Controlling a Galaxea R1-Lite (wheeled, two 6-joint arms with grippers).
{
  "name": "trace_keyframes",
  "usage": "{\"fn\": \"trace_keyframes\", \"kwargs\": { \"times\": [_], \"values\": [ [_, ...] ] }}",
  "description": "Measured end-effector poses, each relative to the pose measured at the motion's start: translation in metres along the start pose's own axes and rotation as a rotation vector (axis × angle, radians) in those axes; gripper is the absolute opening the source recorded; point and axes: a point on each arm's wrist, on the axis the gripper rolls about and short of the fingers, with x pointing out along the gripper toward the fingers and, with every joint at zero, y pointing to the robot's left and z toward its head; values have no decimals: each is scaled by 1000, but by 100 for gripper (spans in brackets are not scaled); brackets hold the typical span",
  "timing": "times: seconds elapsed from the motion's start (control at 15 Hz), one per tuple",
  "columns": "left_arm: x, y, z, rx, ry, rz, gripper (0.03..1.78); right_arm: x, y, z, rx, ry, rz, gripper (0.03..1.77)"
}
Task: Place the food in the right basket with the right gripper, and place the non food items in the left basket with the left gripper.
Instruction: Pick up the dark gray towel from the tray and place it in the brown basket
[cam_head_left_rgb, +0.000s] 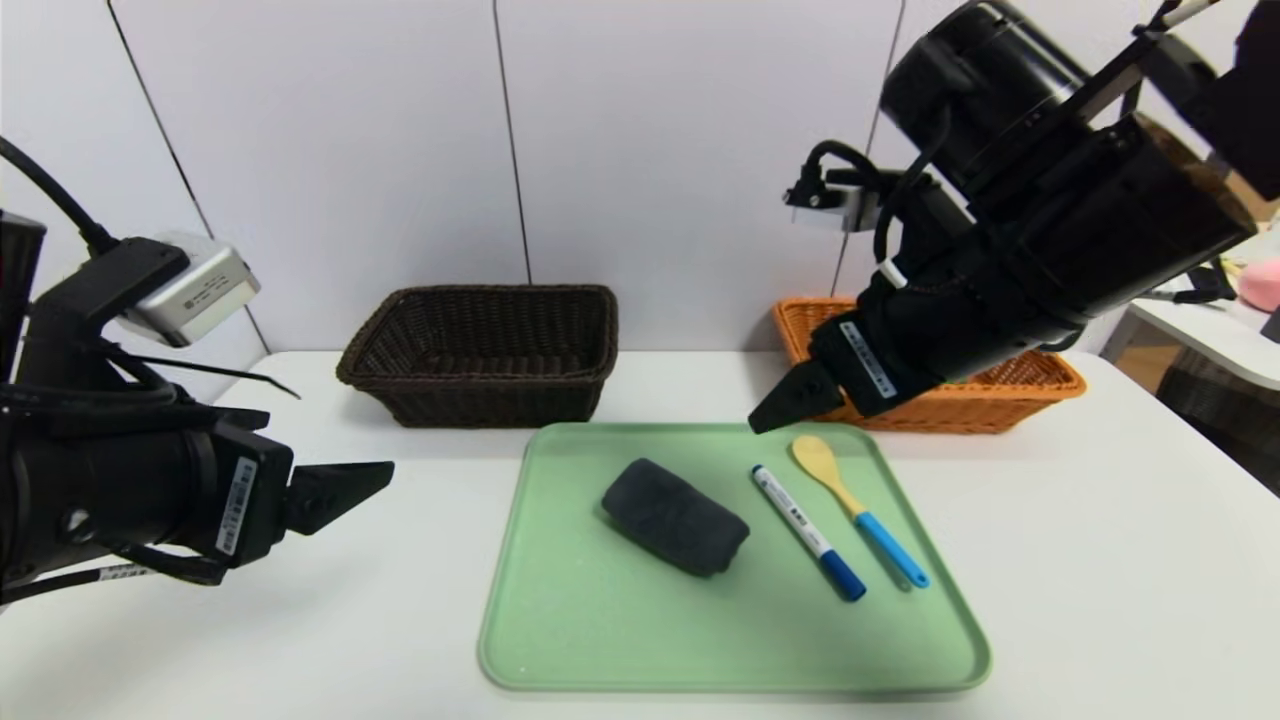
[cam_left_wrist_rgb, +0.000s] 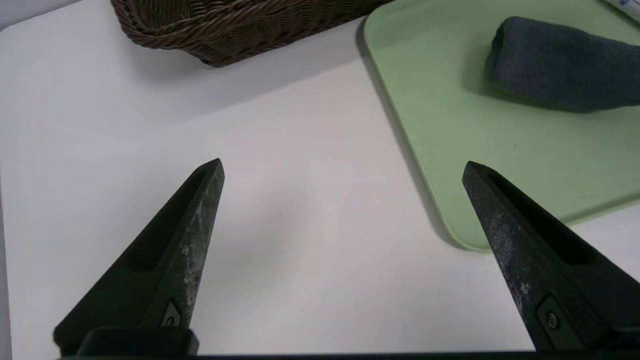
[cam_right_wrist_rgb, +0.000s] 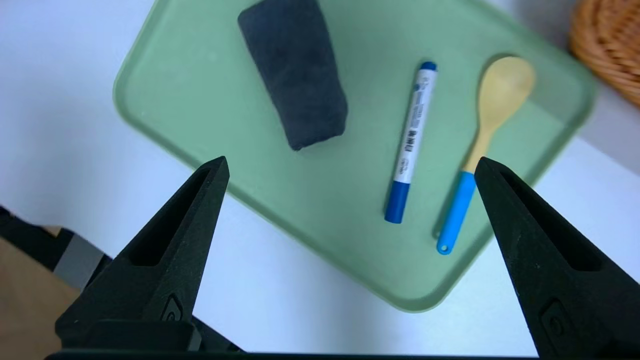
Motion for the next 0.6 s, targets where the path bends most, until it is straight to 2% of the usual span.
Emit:
{"fn": "trace_keyframes", "kwargs": {
  "times": [0.13,0.6],
  "values": [
    [-6,0,-3,28,-10,-46,169,20,1,4,-23,38,37,169],
    [-11,2,-4,26,-26,-48,169,103,10,15,-51,125,65,169]
  ]
}}
